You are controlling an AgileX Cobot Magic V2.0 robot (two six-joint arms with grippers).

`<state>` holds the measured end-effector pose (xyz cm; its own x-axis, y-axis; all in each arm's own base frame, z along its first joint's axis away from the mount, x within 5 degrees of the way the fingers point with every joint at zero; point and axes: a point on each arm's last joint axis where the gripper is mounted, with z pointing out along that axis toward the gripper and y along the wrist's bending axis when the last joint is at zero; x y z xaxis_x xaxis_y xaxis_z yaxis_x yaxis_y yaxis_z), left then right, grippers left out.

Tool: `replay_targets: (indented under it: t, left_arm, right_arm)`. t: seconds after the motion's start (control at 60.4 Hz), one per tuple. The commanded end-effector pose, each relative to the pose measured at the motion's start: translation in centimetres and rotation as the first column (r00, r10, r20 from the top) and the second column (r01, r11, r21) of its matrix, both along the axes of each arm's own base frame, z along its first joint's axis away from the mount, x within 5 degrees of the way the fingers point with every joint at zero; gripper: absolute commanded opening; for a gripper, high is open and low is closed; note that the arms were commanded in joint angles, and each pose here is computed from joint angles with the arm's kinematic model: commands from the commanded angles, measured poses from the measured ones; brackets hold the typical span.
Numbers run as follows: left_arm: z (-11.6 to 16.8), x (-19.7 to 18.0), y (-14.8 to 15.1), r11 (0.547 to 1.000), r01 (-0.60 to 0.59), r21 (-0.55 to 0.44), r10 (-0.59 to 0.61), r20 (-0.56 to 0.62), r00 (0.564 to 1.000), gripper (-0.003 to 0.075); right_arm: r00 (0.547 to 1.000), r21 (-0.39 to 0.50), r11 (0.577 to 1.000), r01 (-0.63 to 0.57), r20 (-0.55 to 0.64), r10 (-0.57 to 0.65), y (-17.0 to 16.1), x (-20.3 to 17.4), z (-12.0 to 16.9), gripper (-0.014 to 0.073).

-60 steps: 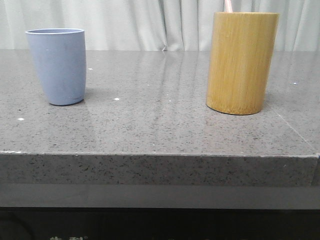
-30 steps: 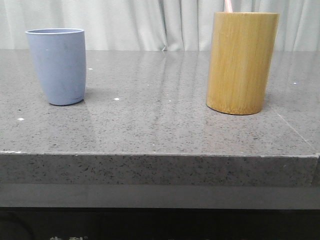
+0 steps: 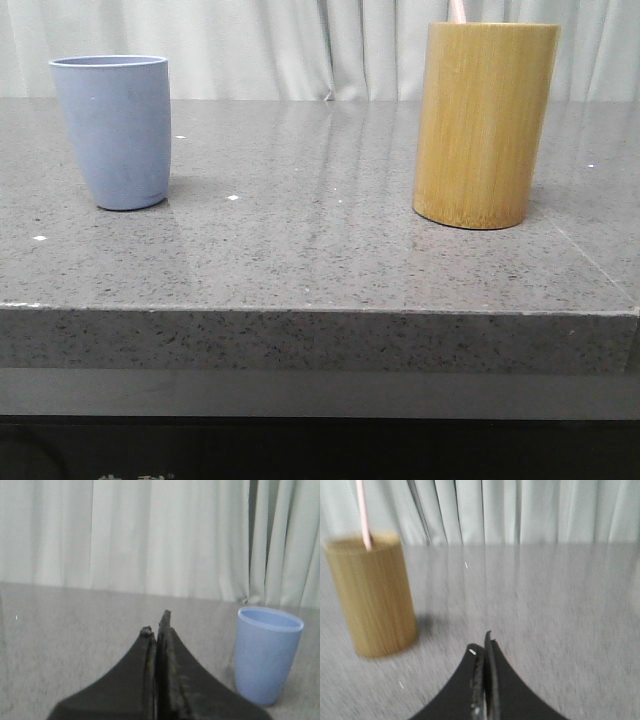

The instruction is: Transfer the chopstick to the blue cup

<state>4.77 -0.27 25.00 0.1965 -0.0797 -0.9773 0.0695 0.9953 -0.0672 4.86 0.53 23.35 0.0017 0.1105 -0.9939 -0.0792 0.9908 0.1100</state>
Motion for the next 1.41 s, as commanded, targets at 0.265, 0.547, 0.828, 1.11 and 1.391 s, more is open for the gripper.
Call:
replay_targets:
  t: [0.265, 0.547, 0.828, 1.11, 1.391]
  left_arm:
    - [11.0, 1.9, -0.4, 0.999, 0.029, 0.021, -0.027, -0.111, 0.993, -0.0019]
    - [10.3, 6.2, -0.6, 0.999, 0.032, 0.023, -0.025, -0.263, 0.964, -0.0016]
    - [10.4, 6.3, -0.6, 0.999, 0.030, 0.022, -0.024, -0.256, 0.966, 0.0586]
    - [10.5, 6.6, -0.8, 0.999, 0.044, 0.024, -0.035, -0.270, 0.962, 0.0662]
    - [14.3, 11.6, -3.7, 0.962, 0.237, 0.133, -0.162, -0.418, 0.894, 0.0662]
  right_arm:
    - [1.000, 0.030, 0.999, -0.028, -0.004, 0.029, 0.3, 1.3, 11.2, -0.0077]
    - [0.995, 0.030, 0.999, -0.027, -0.093, 0.030, 0.5, 4.6, 12.7, -0.0071]
    - [0.993, 0.029, 0.999, -0.030, -0.110, 0.033, 0.5, 4.6, 12.6, 0.0449]
    - [0.993, 0.029, 0.999, -0.030, -0.111, 0.033, 0.5, 4.6, 12.6, 0.0633]
    - [0.993, 0.029, 0.999, -0.031, -0.116, 0.035, 0.5, 4.6, 12.5, 0.0633]
